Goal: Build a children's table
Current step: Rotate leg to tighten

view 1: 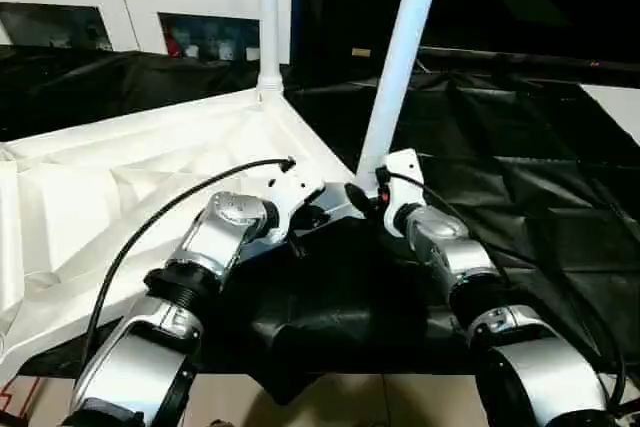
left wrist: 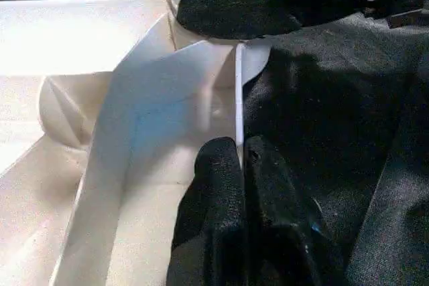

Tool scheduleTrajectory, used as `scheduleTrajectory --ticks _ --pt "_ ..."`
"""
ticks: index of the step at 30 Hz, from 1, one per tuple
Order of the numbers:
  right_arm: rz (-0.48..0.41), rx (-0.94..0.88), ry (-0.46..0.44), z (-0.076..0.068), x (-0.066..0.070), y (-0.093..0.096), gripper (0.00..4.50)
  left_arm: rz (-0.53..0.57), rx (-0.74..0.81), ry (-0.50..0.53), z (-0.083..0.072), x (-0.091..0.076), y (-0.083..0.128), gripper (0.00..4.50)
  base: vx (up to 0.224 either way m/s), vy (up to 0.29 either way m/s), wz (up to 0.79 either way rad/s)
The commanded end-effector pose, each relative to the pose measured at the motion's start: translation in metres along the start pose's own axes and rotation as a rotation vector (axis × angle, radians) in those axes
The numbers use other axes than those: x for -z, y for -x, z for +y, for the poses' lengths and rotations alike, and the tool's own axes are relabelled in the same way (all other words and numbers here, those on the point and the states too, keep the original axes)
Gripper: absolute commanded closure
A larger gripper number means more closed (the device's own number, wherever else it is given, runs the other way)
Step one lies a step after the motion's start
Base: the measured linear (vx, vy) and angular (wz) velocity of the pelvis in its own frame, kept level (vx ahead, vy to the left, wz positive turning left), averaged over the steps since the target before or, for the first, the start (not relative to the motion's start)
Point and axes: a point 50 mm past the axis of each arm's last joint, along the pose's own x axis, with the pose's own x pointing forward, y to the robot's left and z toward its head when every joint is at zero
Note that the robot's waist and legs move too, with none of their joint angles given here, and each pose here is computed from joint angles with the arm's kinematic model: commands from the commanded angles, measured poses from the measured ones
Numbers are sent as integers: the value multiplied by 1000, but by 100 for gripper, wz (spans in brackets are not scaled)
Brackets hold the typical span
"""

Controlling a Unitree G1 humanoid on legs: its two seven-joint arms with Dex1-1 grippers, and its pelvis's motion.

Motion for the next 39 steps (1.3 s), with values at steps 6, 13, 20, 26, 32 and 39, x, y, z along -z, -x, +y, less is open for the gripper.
scheduleTrajectory --ticks 6,13,20,26,32,39 --pt "21 -185 128 -2 3 7 61 -52 214 -99 -16 -1 5 450 0 0 0" --pt "12 -506 212 -11 3 36 61 -58 331 -133 -12 8 25 450 0 0 0" --pt "35 -685 170 -13 6 53 110 -55 390 -143 -8 11 35 450 0 0 0" --pt "56 -756 144 -8 8 58 162 -56 417 -136 -8 13 38 450 0 0 0" --pt "60 -760 118 -5 11 58 193 -56 390 -125 -7 13 35 450 0 0 0" --pt "44 -590 60 1 18 45 194 -86 258 -85 -3 5 23 450 0 0 0"
